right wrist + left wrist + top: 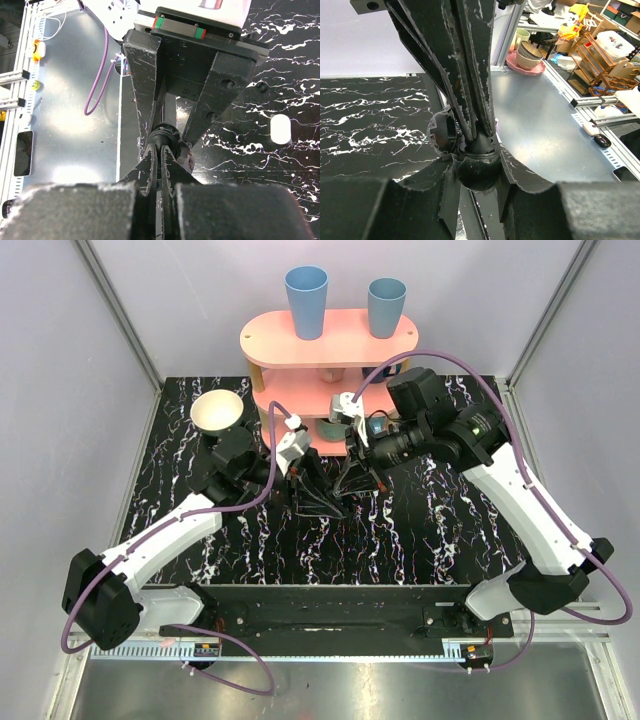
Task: Insert the wireless bluetooth earbuds into the charging case
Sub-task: Insert the left earbud into the left side groove of the charging case.
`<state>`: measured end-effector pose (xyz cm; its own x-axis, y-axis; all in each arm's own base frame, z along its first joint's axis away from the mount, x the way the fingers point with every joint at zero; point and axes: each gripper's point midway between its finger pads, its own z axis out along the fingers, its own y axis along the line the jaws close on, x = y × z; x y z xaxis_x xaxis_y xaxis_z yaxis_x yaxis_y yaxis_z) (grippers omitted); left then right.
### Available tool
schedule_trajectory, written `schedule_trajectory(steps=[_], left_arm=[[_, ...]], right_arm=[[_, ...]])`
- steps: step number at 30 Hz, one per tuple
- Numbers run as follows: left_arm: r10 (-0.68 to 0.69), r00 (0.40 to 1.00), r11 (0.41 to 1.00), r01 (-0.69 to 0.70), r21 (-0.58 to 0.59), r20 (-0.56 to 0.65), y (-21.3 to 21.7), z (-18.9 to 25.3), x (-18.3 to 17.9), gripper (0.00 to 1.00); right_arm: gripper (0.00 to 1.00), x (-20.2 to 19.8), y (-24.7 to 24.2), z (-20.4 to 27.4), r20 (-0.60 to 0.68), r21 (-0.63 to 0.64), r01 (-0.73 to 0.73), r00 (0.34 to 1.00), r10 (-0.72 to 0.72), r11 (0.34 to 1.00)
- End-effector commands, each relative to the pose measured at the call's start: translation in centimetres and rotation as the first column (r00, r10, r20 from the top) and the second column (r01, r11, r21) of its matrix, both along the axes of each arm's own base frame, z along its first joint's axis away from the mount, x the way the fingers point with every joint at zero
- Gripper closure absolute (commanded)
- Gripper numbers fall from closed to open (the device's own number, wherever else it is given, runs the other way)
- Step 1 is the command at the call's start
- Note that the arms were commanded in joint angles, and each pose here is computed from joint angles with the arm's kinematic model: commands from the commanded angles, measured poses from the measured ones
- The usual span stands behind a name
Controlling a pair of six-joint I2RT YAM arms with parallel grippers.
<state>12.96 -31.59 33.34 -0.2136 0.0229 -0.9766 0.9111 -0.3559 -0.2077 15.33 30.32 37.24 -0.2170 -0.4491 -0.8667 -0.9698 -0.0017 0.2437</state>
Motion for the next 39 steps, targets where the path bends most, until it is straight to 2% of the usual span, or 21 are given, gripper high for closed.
schedule_trajectory(steps=[1,5,9,16,18,20,22,25,28,36,38,39], left_arm=[[0.016,0.988,0.994,0.001,-0.113,0.152,-0.2,3.9,-0.1,1.0],[0.028,0.987,0.993,-0.009,-0.119,0.157,-0.2,4.1,0.0,1.0],[0.041,0.987,0.993,-0.023,-0.116,0.158,-0.3,4.0,0.2,1.0],[0.059,0.984,0.992,-0.039,-0.121,0.167,-0.2,4.1,0.3,1.0],[0.056,0.984,0.992,-0.036,-0.119,0.167,-0.2,4.1,0.2,1.0],[0.059,0.984,0.992,-0.039,-0.122,0.17,-0.2,4.2,0.2,1.0],[0.061,0.983,0.992,-0.04,-0.122,0.172,-0.2,4.2,0.2,1.0],[0.073,0.982,0.991,-0.052,-0.121,0.172,-0.2,4.1,0.4,1.0],[0.087,0.981,0.99,-0.065,-0.127,0.174,-0.2,4.2,0.5,1.0],[0.127,0.975,0.985,-0.102,-0.14,0.18,-0.4,4.4,1.1,1.0],[0.135,0.974,0.984,-0.109,-0.144,0.183,-0.4,4.4,1.2,1.0],[0.143,0.973,0.983,-0.117,-0.145,0.182,-0.4,4.3,1.3,1.0]], right_arm=[[1.0,0.1,0.7,-1.2,-0.021,-0.051,0.001,1.0,-0.002,0.999],[1.0,-0.2,0.6,-2.0,-0.049,-0.091,-0.003,0.999,-0.002,0.996],[1.0,0.5,0.4,-2.4,-0.026,-0.118,0.039,0.999,-0.043,0.992],[1.0,1.7,0.4,-1.3,0.018,-0.081,0.133,0.991,-0.132,0.988],[0.92,1.8,0.7,-1.1,0.016,-0.064,0.137,0.991,-0.136,0.989],[0.92,1.9,0.8,-0.9,0.018,-0.052,0.143,0.99,-0.142,0.988],[0.96,2.0,0.9,-0.7,0.026,-0.043,0.156,0.988,-0.155,0.987],[0.97,2.5,0.9,-0.8,0.037,-0.038,0.177,0.984,-0.176,0.983],[0.87,2.1,1.2,-0.8,0.017,-0.037,0.153,0.988,-0.153,0.988],[0.76,1.8,1.2,-0.7,0.027,-0.043,0.168,0.986,-0.167,0.985],[0.66,2.0,1.1,-0.4,0.042,-0.035,0.18,0.983,-0.178,0.983],[0.66,1.8,1.0,-0.1,0.051,-0.025,0.179,0.983,-0.178,0.983]])
